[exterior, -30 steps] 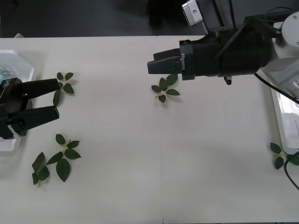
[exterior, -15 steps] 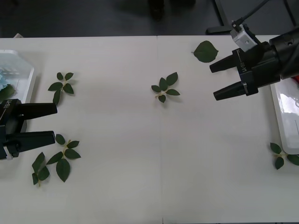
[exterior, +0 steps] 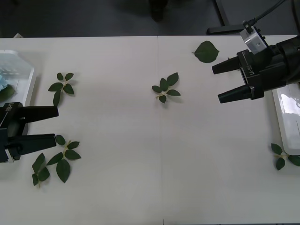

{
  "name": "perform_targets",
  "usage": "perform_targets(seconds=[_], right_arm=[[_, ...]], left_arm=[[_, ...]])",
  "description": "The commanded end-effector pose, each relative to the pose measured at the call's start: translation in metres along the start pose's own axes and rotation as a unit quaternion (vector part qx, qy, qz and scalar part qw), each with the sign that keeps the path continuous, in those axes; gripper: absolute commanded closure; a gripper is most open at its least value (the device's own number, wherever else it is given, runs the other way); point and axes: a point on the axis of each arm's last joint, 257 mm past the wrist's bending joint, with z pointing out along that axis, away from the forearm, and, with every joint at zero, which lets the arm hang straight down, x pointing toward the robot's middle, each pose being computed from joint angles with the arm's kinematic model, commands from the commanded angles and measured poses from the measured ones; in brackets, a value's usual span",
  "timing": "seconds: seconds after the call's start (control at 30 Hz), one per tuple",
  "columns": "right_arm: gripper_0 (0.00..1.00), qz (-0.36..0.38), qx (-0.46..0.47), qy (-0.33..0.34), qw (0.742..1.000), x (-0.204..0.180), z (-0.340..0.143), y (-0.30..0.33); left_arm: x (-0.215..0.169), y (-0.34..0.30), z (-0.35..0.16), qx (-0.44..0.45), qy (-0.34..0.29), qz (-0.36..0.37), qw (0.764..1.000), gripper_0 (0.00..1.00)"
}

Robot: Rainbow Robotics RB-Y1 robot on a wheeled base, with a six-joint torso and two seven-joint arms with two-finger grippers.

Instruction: Place the red flowers into the right box and the blue flowers into the left box. If a person shows an open palm, hand one flower to the person first, then continue sorting.

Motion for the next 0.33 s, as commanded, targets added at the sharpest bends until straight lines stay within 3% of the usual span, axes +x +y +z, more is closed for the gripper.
perform_targets(seconds=[0.03,0.33], right_arm=[[0.0,0.004,0.025,0.003,1.0,-0.0024,-0.0226,-0.0085],[0.0,0.004,0.025,0.003,1.0,-0.0024,-0.0226,-0.0085]], left_arm=[[0.0119,-0.0034,-0.0008,0.005,0.021,0.007,1.0,0.0],[0.0119,-0.0034,-0.0008,0.005,0.021,0.007,1.0,0.0]])
